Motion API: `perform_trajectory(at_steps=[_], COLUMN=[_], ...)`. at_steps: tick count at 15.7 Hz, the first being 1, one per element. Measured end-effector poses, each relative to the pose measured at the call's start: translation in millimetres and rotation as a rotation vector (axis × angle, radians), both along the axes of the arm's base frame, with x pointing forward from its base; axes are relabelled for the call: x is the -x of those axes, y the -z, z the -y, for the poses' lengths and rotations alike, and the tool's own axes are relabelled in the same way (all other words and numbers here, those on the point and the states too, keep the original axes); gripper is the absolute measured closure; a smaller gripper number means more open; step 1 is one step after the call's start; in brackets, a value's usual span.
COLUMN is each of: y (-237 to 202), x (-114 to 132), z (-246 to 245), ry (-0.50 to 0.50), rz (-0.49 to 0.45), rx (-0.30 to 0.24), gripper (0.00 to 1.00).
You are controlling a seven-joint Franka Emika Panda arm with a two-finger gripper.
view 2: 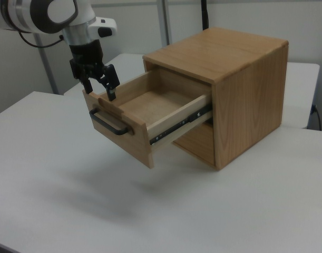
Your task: Open the drawer by sliding it
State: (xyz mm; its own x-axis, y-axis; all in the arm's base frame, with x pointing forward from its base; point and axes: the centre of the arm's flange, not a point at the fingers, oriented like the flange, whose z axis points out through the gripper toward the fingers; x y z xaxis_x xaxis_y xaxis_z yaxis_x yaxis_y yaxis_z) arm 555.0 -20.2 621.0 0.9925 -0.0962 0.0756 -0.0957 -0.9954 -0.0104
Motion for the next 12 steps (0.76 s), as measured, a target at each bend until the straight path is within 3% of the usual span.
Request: perform_trajectory(at_steps=[12], y=[-3.1], x=[0.2], z=[-5.4], ry=[-0.075], rz=[0.006], rx=[0.006], gripper=[0.0])
